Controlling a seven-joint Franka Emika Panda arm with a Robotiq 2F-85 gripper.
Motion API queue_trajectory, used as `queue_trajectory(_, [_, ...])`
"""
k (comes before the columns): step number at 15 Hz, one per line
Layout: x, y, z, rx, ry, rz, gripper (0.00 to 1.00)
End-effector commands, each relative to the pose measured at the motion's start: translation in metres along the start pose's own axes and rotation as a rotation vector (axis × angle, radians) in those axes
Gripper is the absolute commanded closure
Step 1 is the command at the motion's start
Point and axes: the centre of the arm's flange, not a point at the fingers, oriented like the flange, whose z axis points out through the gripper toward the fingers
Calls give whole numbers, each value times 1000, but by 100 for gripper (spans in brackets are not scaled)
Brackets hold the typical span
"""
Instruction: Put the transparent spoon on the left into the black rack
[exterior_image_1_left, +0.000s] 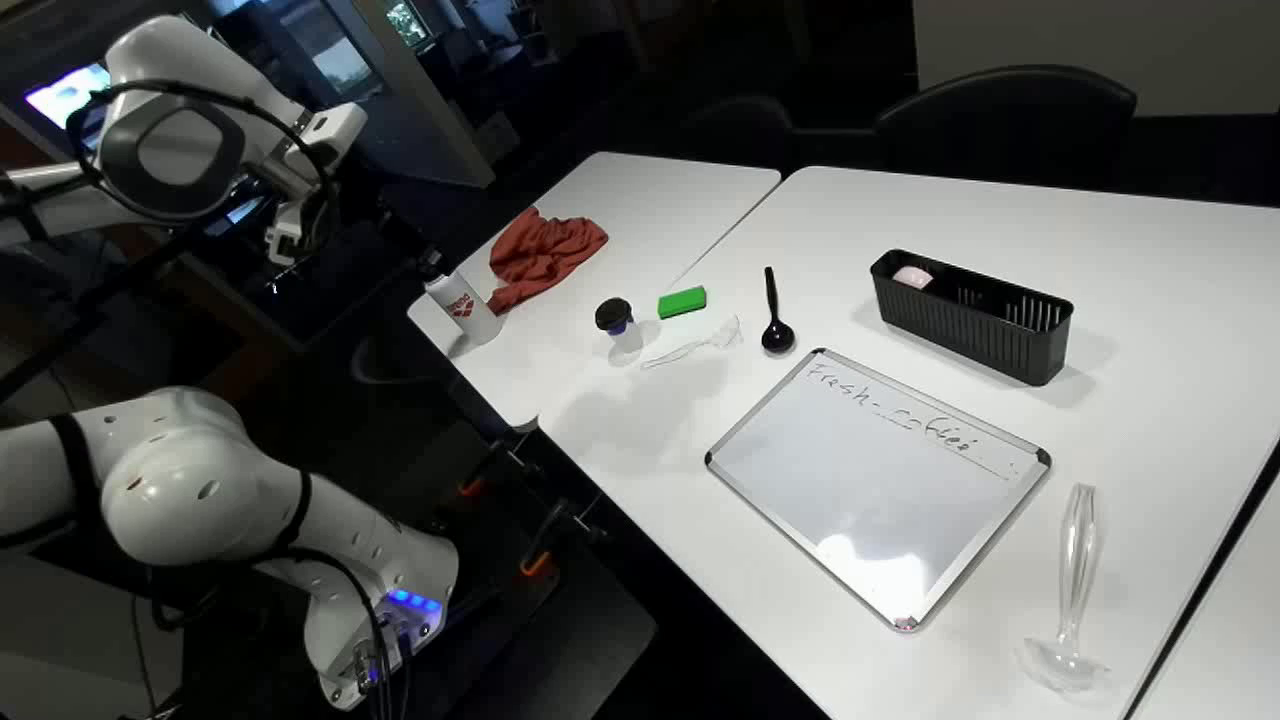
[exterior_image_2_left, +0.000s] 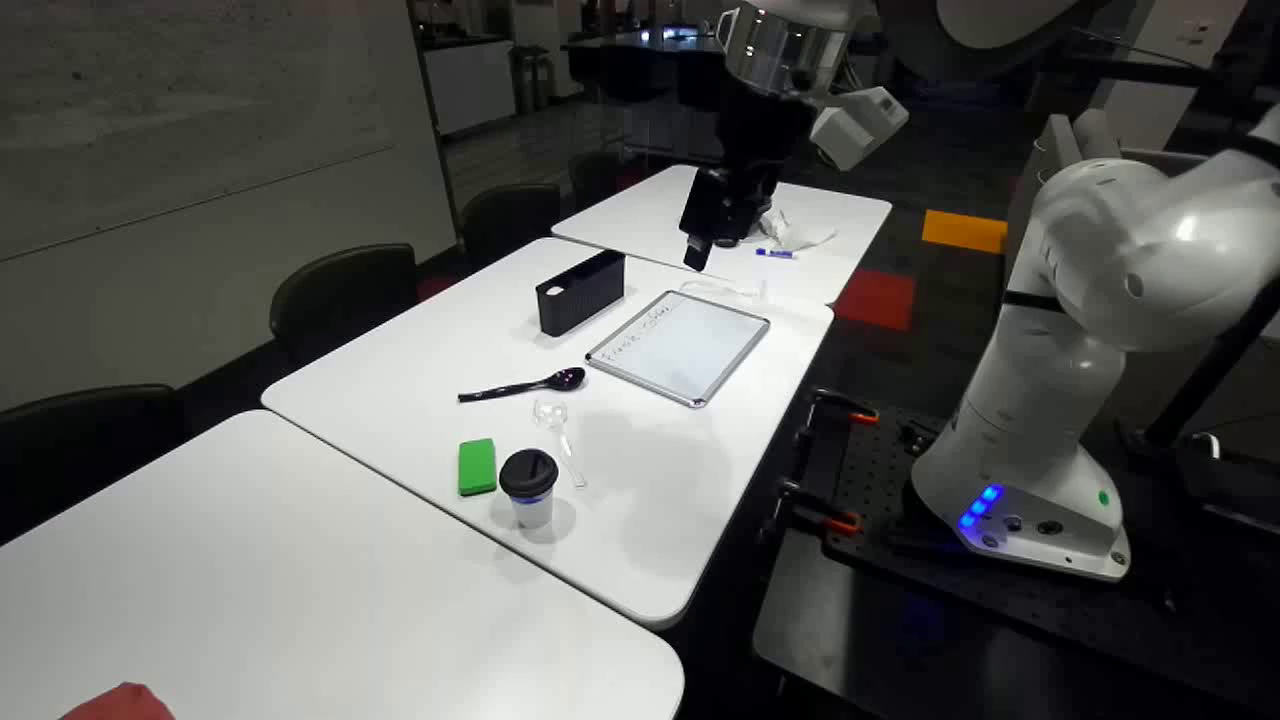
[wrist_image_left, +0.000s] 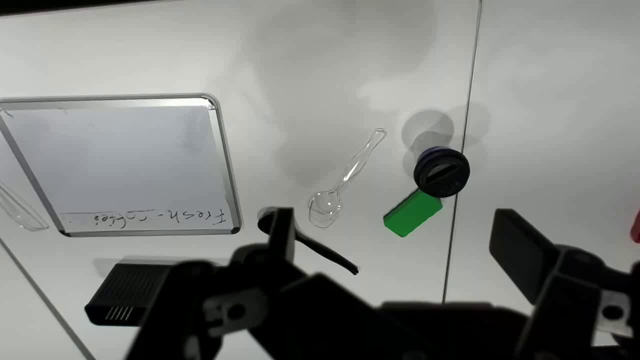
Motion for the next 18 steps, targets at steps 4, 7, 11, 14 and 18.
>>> queue_trajectory(4, [-1,0,2,-2,-6,0,0])
queue_trajectory(7, [-1,0,3,-2,-7,0,0])
queue_trajectory(11, [78,21,14,-51,143,162,0])
queue_trajectory(14, [128,45,45,-75,248,312,0])
queue_trajectory(18, [168,64,111,-158,210,515,0])
